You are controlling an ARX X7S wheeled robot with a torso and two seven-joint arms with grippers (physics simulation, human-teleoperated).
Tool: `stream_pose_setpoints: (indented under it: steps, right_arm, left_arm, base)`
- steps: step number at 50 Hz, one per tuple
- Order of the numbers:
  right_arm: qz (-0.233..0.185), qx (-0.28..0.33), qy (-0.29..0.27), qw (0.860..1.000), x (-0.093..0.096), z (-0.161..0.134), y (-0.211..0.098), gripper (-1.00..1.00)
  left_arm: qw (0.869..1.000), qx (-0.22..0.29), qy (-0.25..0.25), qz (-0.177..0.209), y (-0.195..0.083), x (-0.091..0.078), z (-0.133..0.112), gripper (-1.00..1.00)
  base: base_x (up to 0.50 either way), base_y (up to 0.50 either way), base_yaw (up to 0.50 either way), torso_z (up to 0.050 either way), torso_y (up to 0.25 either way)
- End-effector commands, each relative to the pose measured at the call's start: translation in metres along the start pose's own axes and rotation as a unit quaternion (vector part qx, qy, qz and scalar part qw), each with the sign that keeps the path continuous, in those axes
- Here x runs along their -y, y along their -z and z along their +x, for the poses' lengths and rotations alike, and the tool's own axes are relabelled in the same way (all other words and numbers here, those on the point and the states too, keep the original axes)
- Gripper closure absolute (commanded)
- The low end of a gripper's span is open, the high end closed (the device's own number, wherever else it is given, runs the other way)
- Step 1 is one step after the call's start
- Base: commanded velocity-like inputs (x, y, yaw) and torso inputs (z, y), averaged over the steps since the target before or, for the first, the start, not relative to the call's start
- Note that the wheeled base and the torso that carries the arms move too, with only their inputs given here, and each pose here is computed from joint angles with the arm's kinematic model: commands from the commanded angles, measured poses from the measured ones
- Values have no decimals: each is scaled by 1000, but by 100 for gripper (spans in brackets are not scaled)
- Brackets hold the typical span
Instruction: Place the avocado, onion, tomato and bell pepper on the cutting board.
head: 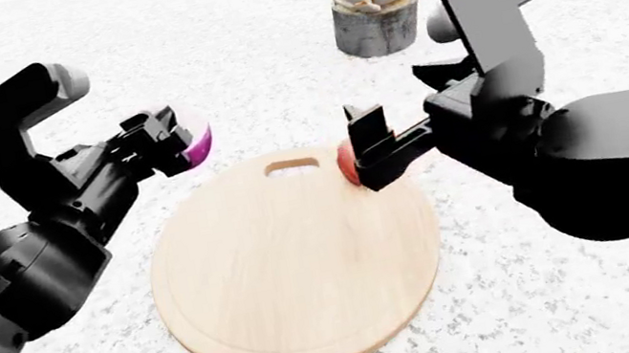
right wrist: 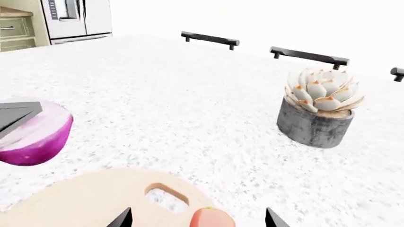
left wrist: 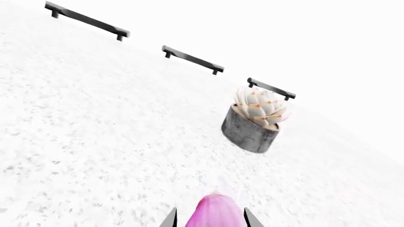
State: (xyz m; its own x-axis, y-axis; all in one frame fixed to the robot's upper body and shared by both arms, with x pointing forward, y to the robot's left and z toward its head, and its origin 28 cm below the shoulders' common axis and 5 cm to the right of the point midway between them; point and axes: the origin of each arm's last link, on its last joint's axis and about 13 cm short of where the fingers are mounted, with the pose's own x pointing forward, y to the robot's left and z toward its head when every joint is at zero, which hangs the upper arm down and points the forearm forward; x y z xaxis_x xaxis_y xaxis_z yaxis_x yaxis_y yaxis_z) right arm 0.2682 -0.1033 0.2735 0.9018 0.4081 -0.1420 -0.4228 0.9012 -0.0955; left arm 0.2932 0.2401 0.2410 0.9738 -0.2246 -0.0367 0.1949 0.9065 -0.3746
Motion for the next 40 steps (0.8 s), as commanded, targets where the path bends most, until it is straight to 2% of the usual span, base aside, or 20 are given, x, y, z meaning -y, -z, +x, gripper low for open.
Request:
stream_pose_setpoints:
  steps: [1, 10, 27, 34, 40]
  right_arm:
    - [20, 75, 29, 997, 1, -37, -15, -100]
    - [31, 96, 96, 990, 13, -63, -20, -100]
    - [43, 105, 111, 987, 18, -71, -19, -100]
    - [60, 106, 105, 987, 20, -69, -18, -100]
    - [55, 110, 107, 987, 19, -71, -18, -100]
  left_arm:
    - [999, -31, 4, -7, 5, -4, 21, 100]
    - [999, -48, 11, -6, 11, -5, 32, 100]
    - [996, -88, 13, 7, 32, -10, 53, 100]
    - [995, -102, 16, 13, 38, -10, 55, 100]
    - [993, -115, 11, 15, 45, -12, 58, 100]
  base:
    - [0, 0, 0, 0, 0]
    - [0, 0, 0, 0, 0]
    - [0, 0, 0, 0, 0]
    - [0, 0, 0, 0, 1]
    - [0, 0, 0, 0, 0]
